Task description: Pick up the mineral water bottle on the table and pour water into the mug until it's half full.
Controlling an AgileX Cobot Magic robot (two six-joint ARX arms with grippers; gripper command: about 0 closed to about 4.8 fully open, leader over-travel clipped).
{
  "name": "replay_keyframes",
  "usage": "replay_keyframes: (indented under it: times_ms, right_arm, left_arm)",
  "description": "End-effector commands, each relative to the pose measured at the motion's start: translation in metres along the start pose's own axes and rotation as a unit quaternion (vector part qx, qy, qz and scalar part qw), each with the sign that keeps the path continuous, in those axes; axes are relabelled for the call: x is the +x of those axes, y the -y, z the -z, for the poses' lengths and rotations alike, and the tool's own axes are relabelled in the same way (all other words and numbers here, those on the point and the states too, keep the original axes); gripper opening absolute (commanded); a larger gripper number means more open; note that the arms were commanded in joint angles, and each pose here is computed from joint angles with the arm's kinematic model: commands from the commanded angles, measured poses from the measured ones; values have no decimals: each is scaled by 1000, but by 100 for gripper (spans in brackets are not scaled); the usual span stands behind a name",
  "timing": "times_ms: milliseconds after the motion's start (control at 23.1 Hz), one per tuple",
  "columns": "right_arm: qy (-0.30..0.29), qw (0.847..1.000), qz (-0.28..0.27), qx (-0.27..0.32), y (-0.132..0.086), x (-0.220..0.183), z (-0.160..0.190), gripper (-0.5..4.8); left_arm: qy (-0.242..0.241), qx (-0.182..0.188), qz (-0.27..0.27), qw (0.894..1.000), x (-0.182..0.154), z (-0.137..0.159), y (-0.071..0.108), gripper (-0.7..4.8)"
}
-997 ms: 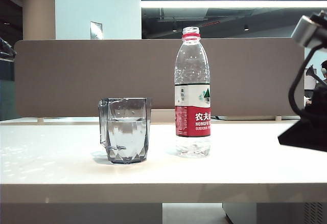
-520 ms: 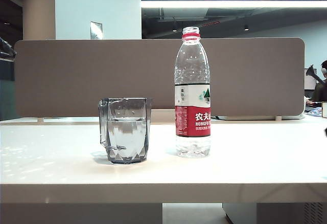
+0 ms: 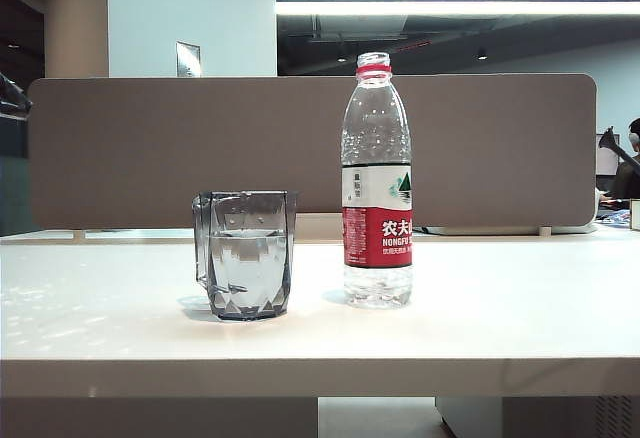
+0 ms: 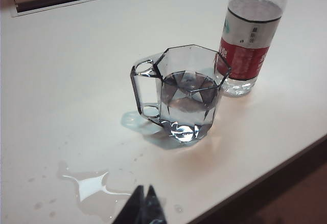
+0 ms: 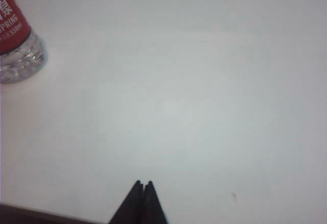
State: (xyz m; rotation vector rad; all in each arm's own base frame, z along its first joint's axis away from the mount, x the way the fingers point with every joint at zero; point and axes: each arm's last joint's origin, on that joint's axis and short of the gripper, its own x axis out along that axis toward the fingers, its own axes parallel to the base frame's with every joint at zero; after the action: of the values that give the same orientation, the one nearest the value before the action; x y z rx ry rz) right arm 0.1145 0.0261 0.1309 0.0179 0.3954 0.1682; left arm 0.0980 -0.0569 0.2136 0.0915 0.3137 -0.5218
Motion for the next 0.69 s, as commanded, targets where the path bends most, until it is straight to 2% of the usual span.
replay_keyframes:
  times_ms: [43,564,694]
  right_arm:
    - [0,1000,14,9,4,-4,3,-5]
    - [48,998,33,19,9,-18,0,-5]
    - [53,998,37,3,9,-18,0,-5]
  left_arm:
    - [7,0,1,1000,0,-2,0,-5]
    - [7,0,1,1000,0,-2,0,-5]
    - [7,0,1,1000,0,-2,0,-5]
